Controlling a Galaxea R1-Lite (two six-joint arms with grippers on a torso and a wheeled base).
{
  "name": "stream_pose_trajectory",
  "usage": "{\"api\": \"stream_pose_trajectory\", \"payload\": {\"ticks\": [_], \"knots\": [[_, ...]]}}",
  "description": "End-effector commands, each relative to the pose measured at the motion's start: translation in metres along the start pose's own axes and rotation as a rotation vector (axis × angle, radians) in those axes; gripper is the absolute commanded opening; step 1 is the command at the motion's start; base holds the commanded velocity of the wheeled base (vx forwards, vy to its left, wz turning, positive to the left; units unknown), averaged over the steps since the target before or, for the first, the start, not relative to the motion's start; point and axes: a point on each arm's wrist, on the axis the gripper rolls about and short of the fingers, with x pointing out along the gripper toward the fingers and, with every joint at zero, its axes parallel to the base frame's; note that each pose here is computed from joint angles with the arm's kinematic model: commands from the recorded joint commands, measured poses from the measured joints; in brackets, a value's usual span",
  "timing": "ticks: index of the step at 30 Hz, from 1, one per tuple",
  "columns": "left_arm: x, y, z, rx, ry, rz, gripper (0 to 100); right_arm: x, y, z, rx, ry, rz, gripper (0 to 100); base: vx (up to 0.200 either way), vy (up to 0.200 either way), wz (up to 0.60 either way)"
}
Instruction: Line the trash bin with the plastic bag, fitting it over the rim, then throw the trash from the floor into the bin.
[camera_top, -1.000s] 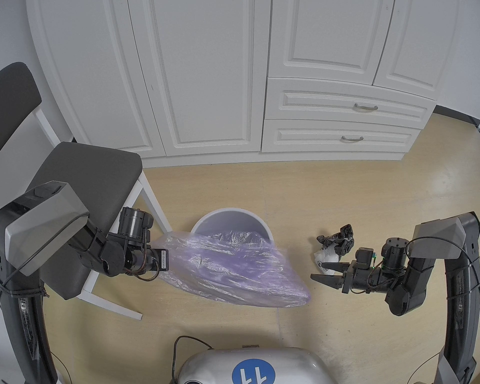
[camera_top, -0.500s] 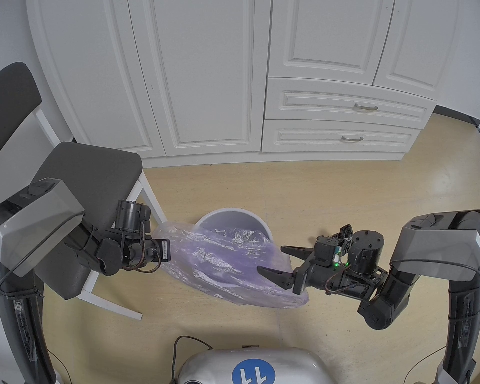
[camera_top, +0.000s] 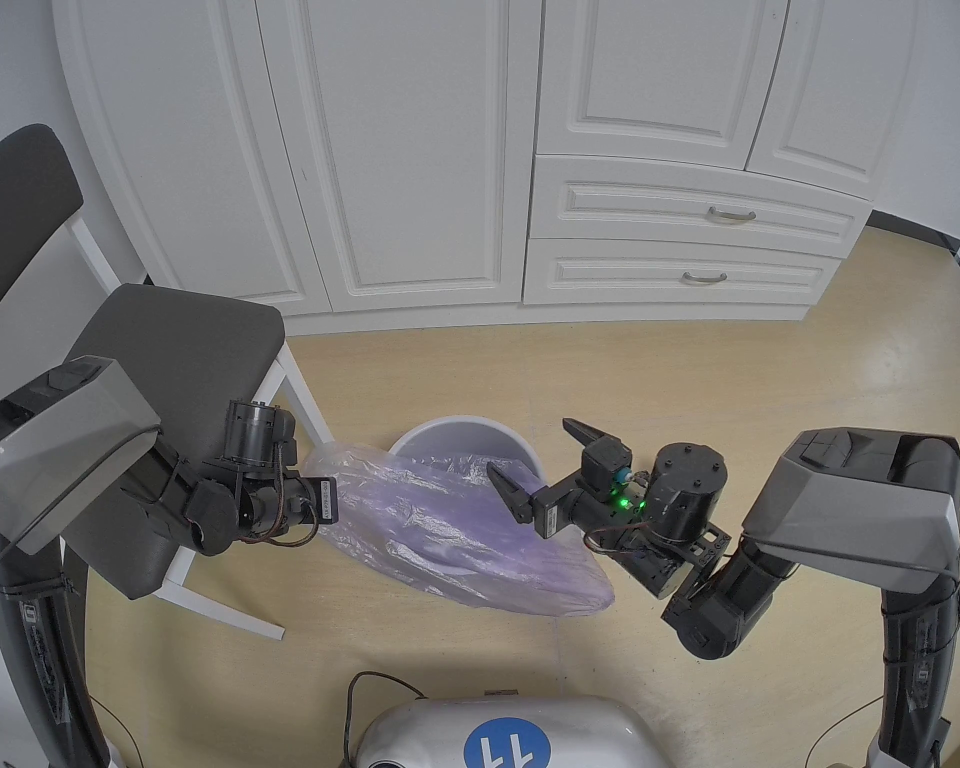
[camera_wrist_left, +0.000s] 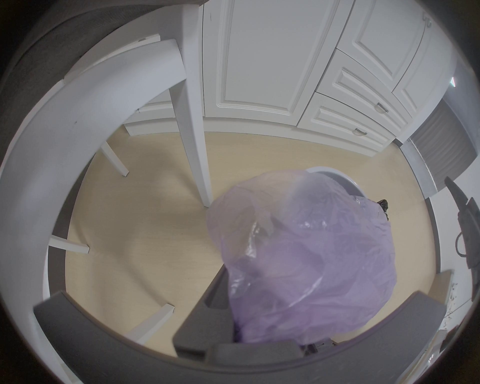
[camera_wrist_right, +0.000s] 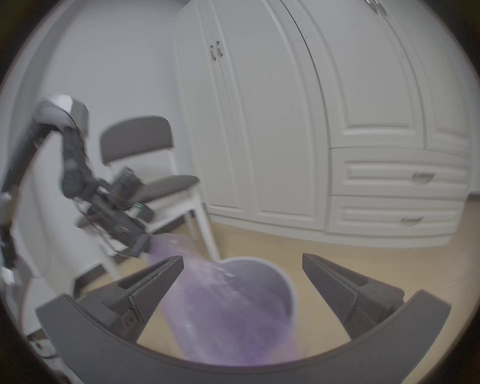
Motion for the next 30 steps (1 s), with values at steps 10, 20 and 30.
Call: {"api": "stream_pose_trajectory", "payload": {"ticks": [10, 20, 30], "knots": [[-0.012, 0.001, -0.009, 0.000, -0.088, 0.033, 100, -0.031, 0.103, 0.015, -0.372, 0.192, 0.103, 100, 0.000, 0.000, 0.00], [-0.026, 0.004, -0.022, 0.154, -0.035, 0.047, 100, -0.051, 0.111, -0.010, -0.414, 0.305, 0.167, 100, 0.000, 0.000, 0.00], [-0.079, -0.020, -0.033, 0.257, -0.053, -0.023, 100, -0.007, 0.083, -0.043, -0.415, 0.413, 0.095, 100, 0.000, 0.000, 0.00]]}}
